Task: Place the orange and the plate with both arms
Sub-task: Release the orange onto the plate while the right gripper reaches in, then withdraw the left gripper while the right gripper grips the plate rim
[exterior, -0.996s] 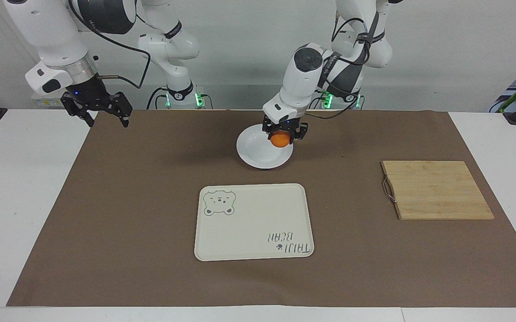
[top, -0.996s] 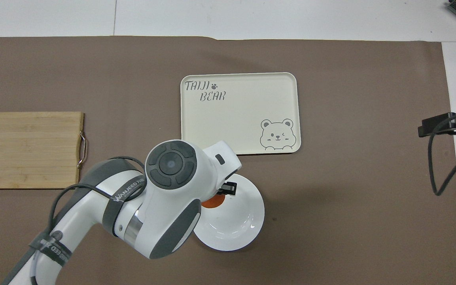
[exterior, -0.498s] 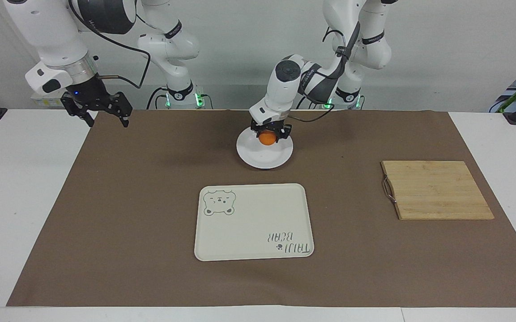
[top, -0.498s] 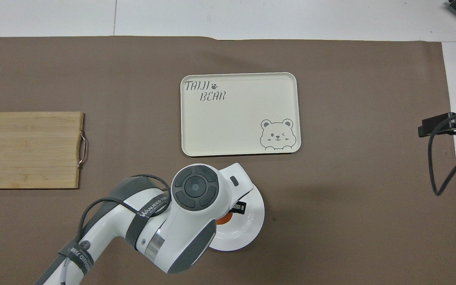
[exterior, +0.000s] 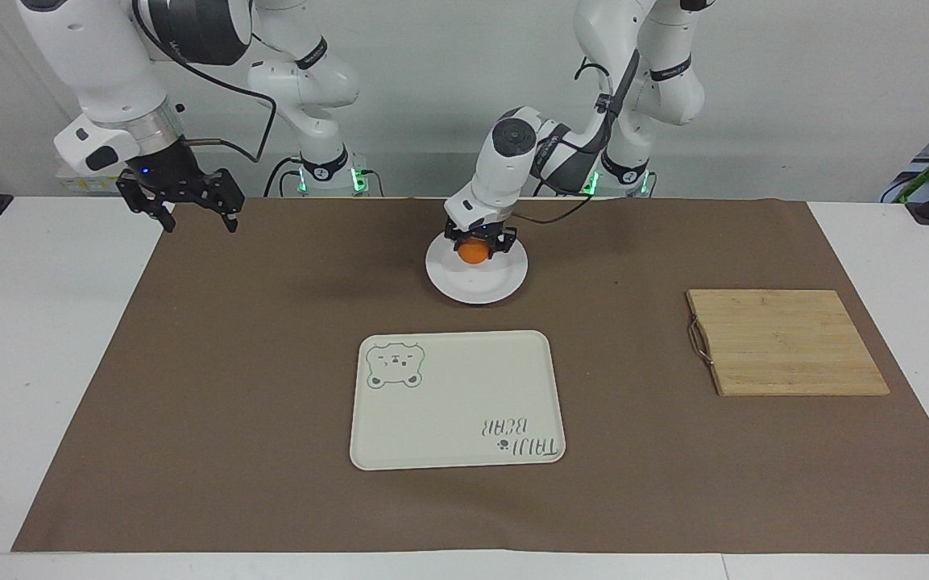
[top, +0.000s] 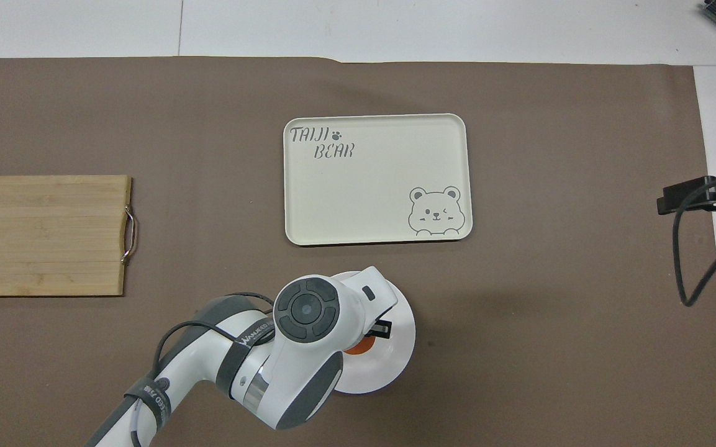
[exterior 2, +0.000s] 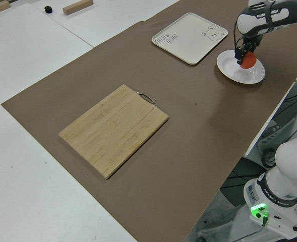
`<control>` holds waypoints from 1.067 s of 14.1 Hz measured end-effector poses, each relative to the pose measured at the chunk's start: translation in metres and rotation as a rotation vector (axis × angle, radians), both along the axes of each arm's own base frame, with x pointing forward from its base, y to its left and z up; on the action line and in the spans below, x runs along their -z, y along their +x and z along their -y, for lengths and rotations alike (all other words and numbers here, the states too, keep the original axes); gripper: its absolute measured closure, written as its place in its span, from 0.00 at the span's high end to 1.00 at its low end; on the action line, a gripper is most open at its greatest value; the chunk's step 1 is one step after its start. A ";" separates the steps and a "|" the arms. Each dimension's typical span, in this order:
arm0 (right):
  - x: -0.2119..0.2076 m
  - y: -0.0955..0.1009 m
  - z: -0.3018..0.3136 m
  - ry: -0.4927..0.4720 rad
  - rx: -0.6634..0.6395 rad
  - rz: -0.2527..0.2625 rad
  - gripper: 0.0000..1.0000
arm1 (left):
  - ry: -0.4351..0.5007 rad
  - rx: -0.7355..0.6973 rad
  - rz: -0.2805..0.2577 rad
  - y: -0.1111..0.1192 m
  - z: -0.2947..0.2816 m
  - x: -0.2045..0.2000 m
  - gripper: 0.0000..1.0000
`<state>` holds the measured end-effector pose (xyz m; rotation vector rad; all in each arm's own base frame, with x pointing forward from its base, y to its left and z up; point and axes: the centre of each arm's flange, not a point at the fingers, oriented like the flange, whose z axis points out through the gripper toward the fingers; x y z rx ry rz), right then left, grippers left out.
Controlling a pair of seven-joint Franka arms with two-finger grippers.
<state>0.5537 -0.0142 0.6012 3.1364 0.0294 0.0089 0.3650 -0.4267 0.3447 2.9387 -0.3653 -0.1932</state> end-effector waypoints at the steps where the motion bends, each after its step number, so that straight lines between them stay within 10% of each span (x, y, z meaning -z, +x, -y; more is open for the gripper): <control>1: 0.010 -0.001 -0.014 0.000 -0.025 -0.003 1.00 | 0.004 0.001 -0.004 0.000 0.001 0.004 0.79; 4: 0.046 -0.004 -0.032 0.001 -0.049 -0.043 1.00 | 0.008 -0.002 -0.007 0.001 -0.001 0.006 0.99; 8: 0.090 -0.010 -0.042 0.118 -0.019 -0.078 1.00 | -0.005 -0.019 0.011 0.013 -0.004 -0.003 1.00; 15: 0.185 -0.045 -0.113 0.325 -0.114 -0.182 1.00 | 0.055 -0.053 0.214 0.122 -0.077 -0.085 1.00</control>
